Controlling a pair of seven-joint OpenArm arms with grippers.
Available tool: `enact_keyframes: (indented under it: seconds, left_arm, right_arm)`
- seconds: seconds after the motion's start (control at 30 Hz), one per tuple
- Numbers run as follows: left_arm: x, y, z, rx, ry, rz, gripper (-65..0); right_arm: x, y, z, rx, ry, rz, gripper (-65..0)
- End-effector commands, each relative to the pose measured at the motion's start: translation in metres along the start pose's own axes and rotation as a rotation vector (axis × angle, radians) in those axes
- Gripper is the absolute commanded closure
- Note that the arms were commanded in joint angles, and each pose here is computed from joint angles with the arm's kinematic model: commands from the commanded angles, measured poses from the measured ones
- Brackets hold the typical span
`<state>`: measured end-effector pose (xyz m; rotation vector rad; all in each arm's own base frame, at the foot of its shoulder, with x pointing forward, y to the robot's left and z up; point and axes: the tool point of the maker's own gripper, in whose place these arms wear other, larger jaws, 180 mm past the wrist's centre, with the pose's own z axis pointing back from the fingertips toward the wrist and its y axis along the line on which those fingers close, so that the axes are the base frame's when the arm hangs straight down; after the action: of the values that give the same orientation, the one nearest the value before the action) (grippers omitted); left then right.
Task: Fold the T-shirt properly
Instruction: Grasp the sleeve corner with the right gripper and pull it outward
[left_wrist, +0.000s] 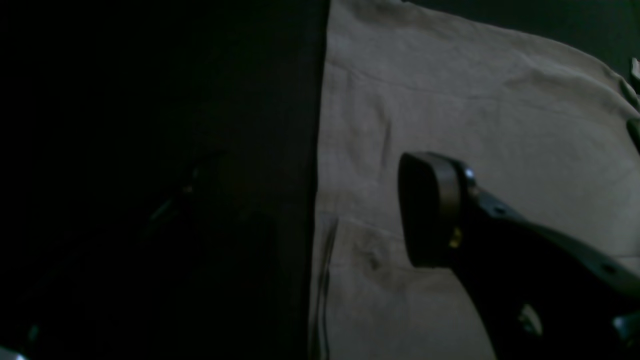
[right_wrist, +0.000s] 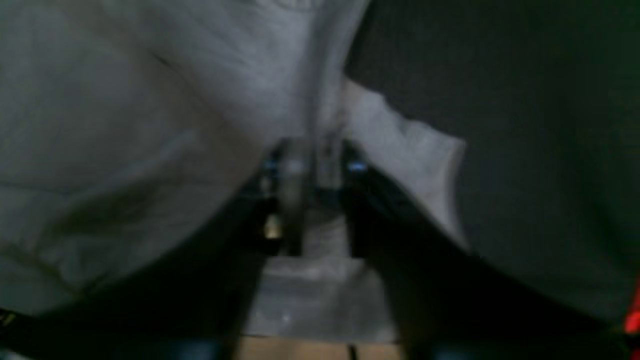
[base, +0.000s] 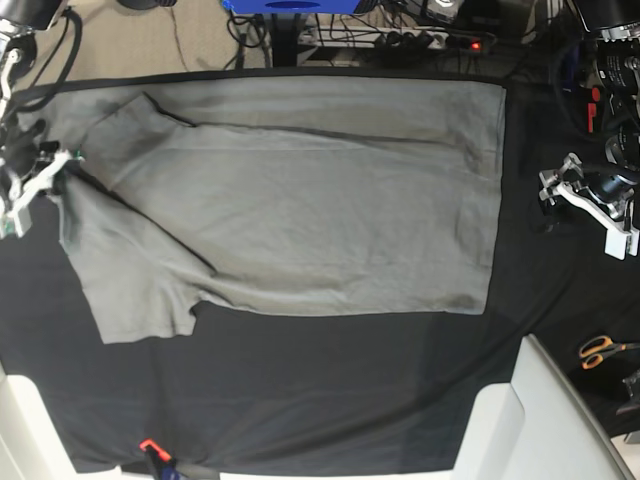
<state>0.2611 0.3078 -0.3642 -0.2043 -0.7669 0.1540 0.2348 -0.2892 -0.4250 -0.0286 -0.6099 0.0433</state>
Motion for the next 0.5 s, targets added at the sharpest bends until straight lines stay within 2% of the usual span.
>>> enact_keyframes:
  seconds: [0.0, 0.1, 0.13, 0.2, 0.3, 0.47]
  left_arm:
    - [0.015, 0.001, 0.005, -0.003, -0.041, -0.020, -47.4]
    - [0.013, 0.003, 0.004, 0.000, -0.033, -0.013, -47.4]
    - [0.011, 0.005, 0.003, 0.003, -0.028, -0.006, -47.4]
    - [0.005, 0.010, 0.001, 0.010, -0.012, 0.011, -47.4]
    - [0.000, 0.015, 0.000, 0.018, -0.001, 0.028, -47.4]
    - [0.001, 0.016, 0.000, 0.020, -0.005, 0.028, -47.4]
  right_arm:
    - [0.028, -0.010, 0.013, -0.037, -0.085, 0.007, -22.4]
    - [0.066, -0.010, 0.027, -0.068, -0.182, 0.028, -37.7]
    - [0.080, -0.012, 0.029, -0.074, -0.211, 0.028, -40.4]
    - [0.099, -0.016, 0.024, -0.085, -0.220, 0.022, -41.3]
    - [0.119, -0.027, -0.003, -0.104, -0.170, 0.004, -41.7]
    - [0.144, -0.028, -0.064, -0.027, -0.174, -0.063, -41.9]
